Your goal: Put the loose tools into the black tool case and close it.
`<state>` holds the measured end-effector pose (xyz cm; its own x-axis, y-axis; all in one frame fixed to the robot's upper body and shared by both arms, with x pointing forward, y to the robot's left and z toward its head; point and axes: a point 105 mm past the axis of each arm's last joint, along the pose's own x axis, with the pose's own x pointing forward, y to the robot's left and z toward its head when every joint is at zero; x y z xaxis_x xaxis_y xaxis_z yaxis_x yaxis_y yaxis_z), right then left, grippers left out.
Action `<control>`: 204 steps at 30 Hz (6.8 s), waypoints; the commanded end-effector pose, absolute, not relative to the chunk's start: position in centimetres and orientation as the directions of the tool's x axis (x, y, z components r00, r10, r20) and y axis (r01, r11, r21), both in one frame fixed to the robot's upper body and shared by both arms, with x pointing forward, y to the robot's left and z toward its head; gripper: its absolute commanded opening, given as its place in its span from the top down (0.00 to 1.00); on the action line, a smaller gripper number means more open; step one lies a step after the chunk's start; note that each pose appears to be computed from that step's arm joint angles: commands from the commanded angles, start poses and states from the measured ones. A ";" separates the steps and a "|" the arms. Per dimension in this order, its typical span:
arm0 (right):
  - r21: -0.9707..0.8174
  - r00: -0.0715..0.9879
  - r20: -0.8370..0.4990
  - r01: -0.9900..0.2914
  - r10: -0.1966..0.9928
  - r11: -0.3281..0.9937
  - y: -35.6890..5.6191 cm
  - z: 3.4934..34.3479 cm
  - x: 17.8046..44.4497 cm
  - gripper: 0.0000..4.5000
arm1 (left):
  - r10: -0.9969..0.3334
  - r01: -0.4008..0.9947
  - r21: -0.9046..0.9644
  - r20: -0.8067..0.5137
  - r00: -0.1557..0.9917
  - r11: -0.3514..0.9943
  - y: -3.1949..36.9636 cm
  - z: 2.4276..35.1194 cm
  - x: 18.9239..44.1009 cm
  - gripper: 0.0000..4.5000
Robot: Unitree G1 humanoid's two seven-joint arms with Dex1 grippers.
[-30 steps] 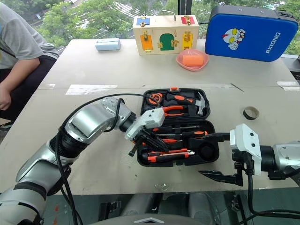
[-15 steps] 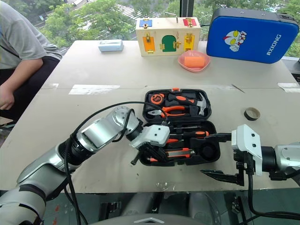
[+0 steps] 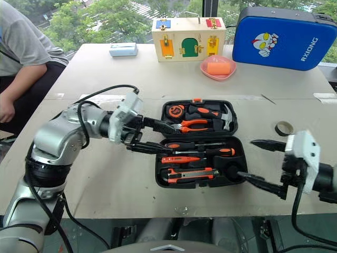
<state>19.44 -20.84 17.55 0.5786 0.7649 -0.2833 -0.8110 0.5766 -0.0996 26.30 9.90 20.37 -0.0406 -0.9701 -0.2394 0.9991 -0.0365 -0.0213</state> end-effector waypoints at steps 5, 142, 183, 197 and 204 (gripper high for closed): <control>-0.098 0.813 -0.307 -0.544 0.495 0.833 -28.4 16.2 16.5 0.00 | -0.990 0.998 0.063 -0.138 -0.008 -0.016 9.7 23.2 26.6 0.01; -0.189 0.055 -0.576 -0.980 0.816 -0.067 -17.5 11.1 26.5 1.00 | -0.832 0.936 0.019 -0.452 0.322 0.352 13.3 9.9 26.5 0.99; 0.261 0.573 -0.498 -0.617 0.651 0.742 -19.8 13.7 33.1 0.01 | -0.718 0.423 -0.595 -0.442 0.538 0.683 16.0 12.1 32.4 0.01; 0.195 0.584 -0.558 -0.599 0.590 0.777 -19.5 11.7 33.1 0.99 | -0.705 0.443 -0.552 -0.503 0.499 0.707 14.4 9.5 31.4 1.00; 0.201 0.613 -0.496 -0.608 0.615 0.768 -18.9 12.9 33.5 0.99 | -0.719 0.501 -0.521 -0.421 0.553 0.691 14.4 11.0 31.6 1.00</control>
